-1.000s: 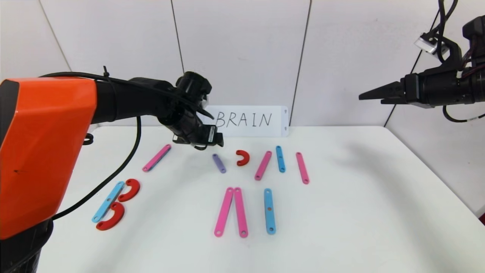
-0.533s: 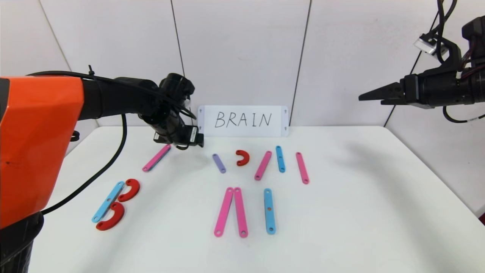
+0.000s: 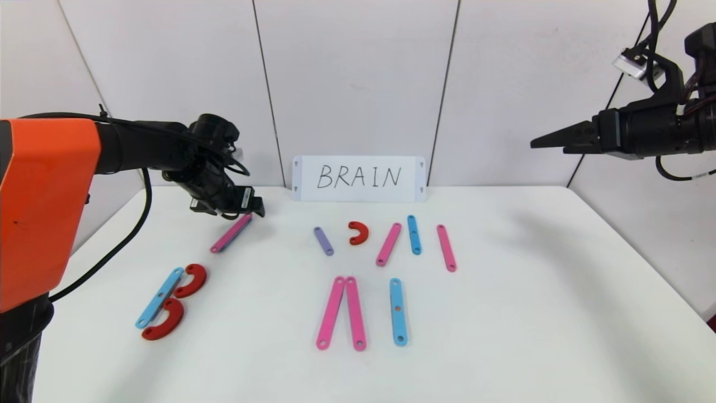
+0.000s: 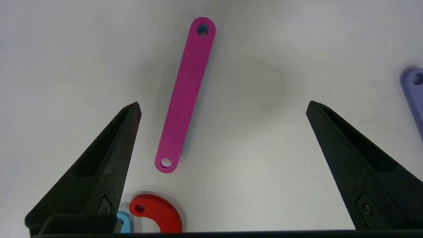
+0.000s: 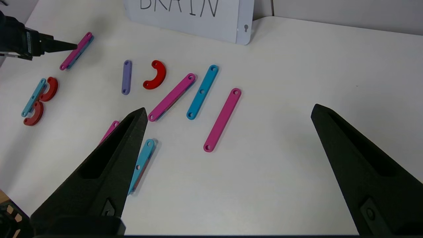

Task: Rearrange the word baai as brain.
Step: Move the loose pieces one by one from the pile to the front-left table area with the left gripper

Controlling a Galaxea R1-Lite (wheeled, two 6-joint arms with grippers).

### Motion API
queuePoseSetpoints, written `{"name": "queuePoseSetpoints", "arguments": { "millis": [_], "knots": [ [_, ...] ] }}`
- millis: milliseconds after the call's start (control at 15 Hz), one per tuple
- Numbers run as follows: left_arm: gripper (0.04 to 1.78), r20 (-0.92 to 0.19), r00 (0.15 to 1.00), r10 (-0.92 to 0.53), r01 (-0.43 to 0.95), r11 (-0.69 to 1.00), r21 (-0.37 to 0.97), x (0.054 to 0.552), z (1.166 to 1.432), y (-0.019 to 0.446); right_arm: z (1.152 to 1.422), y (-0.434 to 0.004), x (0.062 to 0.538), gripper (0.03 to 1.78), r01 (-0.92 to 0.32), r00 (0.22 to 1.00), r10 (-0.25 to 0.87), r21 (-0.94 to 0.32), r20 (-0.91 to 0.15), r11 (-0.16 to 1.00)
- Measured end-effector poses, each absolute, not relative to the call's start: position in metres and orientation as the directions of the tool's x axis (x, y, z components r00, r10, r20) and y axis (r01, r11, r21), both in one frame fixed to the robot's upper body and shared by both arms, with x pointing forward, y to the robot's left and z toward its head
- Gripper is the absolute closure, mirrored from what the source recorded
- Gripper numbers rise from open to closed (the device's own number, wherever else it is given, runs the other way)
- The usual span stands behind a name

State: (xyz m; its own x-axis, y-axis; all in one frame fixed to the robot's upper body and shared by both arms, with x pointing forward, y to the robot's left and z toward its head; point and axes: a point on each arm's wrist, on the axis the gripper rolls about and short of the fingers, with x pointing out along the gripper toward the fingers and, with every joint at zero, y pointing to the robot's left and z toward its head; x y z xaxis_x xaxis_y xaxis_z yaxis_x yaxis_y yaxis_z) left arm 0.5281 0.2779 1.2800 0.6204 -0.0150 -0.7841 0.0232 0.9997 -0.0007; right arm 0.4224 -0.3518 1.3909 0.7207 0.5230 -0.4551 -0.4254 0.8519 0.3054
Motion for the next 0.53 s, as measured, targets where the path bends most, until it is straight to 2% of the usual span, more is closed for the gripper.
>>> {"name": "queuePoseSetpoints", "arguments": {
  "millis": [533],
  "knots": [
    [0.08, -0.815, 0.579, 0.017, -0.011, 1.0, 0.013, 0.546, 1.25, 0.3, 1.39, -0.352, 0.422, 0.08, -0.43, 0.721, 0.521, 0.295, -0.457, 0.853]
  ]
}}
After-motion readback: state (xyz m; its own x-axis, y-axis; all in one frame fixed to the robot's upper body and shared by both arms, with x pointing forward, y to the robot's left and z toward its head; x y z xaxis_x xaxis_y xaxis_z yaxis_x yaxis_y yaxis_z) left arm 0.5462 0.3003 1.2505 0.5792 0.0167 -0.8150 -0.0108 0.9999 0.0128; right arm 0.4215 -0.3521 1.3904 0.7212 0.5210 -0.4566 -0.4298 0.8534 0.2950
